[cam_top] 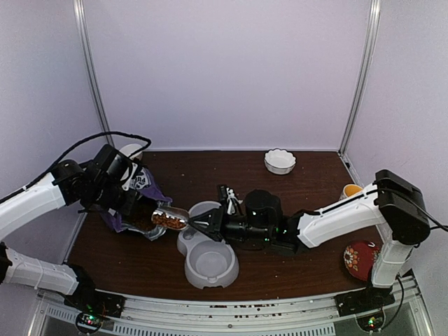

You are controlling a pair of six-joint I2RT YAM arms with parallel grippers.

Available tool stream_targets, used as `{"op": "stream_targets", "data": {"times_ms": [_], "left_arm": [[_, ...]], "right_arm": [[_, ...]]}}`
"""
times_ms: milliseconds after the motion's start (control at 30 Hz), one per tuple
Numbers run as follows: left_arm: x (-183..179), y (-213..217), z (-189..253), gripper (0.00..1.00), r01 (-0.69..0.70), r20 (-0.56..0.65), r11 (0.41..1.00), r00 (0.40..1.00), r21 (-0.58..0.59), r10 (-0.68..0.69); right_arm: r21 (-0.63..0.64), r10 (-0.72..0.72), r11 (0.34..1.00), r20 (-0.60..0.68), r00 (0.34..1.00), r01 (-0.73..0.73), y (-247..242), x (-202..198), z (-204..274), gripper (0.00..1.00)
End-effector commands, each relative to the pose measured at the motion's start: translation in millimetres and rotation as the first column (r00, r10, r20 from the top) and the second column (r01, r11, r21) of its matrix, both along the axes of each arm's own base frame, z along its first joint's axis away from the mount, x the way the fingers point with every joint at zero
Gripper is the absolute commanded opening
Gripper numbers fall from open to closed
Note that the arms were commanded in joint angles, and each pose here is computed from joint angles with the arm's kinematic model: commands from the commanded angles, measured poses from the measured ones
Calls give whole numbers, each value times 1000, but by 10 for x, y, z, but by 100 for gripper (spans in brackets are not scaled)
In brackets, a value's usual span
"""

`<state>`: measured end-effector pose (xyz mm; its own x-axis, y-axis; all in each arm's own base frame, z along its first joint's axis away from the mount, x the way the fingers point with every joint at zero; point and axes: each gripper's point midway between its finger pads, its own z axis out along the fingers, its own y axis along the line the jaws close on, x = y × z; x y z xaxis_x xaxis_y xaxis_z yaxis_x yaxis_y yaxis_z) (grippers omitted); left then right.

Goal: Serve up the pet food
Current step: Place the pet food in the pet food bowl.

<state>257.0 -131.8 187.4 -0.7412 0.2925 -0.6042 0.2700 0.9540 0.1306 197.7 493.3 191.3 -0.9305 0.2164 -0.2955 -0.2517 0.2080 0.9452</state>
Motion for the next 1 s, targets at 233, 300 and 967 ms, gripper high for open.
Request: {"op": "stream_targets", "data": {"times_ms": [233,300,967], "left_arm": [[149,162,172,0,-94,69,995,993,-21,95],[174,163,191,0,-98,70,995,993,-29,99],[545,271,178,0,-108,28,992,994,57,107]], "right_arm": [[12,29,1000,18,999,-29,-393,-231,171,0],[3,29,1000,18,999,-29,-444,-252,156,0],[-36,-69,997,39,997,71,-1021,-94,91,0]]}}
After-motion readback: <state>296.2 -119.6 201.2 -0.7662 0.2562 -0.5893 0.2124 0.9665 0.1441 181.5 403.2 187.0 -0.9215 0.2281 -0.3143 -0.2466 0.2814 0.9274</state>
